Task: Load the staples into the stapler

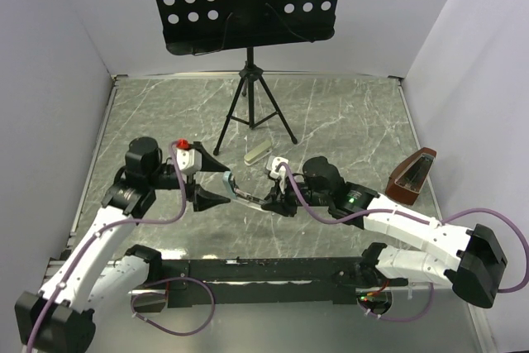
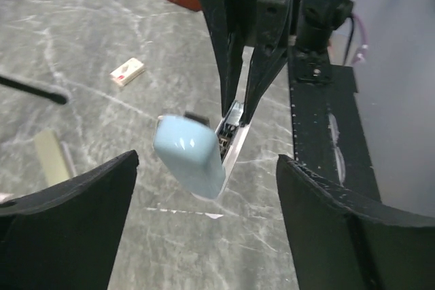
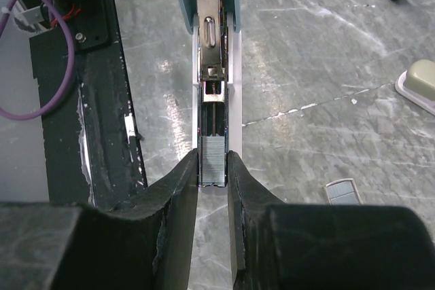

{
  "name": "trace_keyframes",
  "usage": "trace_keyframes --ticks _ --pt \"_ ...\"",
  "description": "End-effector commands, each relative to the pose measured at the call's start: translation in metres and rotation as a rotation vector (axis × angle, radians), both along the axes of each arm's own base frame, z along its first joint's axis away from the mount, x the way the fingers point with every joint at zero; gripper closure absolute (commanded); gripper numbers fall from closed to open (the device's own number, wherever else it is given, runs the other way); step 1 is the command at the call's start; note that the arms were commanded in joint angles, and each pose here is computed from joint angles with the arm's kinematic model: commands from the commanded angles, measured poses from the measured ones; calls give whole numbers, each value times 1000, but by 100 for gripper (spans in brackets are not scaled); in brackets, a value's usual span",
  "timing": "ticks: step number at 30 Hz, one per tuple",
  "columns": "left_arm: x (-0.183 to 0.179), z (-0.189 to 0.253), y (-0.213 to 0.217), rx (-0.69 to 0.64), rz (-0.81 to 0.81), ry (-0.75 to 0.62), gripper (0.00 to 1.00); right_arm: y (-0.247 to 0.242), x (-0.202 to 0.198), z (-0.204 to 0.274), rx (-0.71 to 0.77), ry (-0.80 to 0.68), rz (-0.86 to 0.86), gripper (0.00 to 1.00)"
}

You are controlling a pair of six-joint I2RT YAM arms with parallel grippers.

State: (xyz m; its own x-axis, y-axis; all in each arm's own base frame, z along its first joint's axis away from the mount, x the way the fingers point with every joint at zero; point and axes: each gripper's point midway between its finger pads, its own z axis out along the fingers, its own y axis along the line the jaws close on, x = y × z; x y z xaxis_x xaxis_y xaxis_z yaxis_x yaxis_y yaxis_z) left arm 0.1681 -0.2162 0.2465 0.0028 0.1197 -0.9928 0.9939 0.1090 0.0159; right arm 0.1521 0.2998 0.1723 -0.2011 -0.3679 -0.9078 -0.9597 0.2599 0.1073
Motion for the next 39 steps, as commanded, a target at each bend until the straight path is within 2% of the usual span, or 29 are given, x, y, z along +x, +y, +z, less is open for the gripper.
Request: trace_keyframes --ticks 1,8,10,12,13,14,19,22,26,33,39 --pt "-11 22 -6 -35 -154 -51 16 5 -3 18 68 -57 40 100" --pt "-6 16 -11 -17 -234 9 23 6 -5 20 80 -60 51 100" --pt "-8 15 -12 -21 -266 10 26 6 -6 20 82 -60 55 100" --pt "-9 11 -12 -15 -283 65 31 7 -6 20 84 -59 59 100" --pt "-9 11 -12 -20 -298 43 32 7 -7 21 85 -59 61 100" --pt "-10 8 -12 -12 -303 83 36 8 -6 19 81 -55 61 100" --pt "-11 6 -13 -16 -332 101 49 8 -6 18 78 -54 59 100" --pt "-12 6 -13 -11 -335 116 60 9 -4 15 69 -52 58 100" --pt "-9 -3 -16 39 -300 136 70 10 -3 12 59 -46 57 100" --pt "-15 -21 -32 132 -251 167 79 14 -1 2 41 -26 60 100" --pt "-19 -30 -40 180 -238 189 82 19 3 1 44 -33 64 100"
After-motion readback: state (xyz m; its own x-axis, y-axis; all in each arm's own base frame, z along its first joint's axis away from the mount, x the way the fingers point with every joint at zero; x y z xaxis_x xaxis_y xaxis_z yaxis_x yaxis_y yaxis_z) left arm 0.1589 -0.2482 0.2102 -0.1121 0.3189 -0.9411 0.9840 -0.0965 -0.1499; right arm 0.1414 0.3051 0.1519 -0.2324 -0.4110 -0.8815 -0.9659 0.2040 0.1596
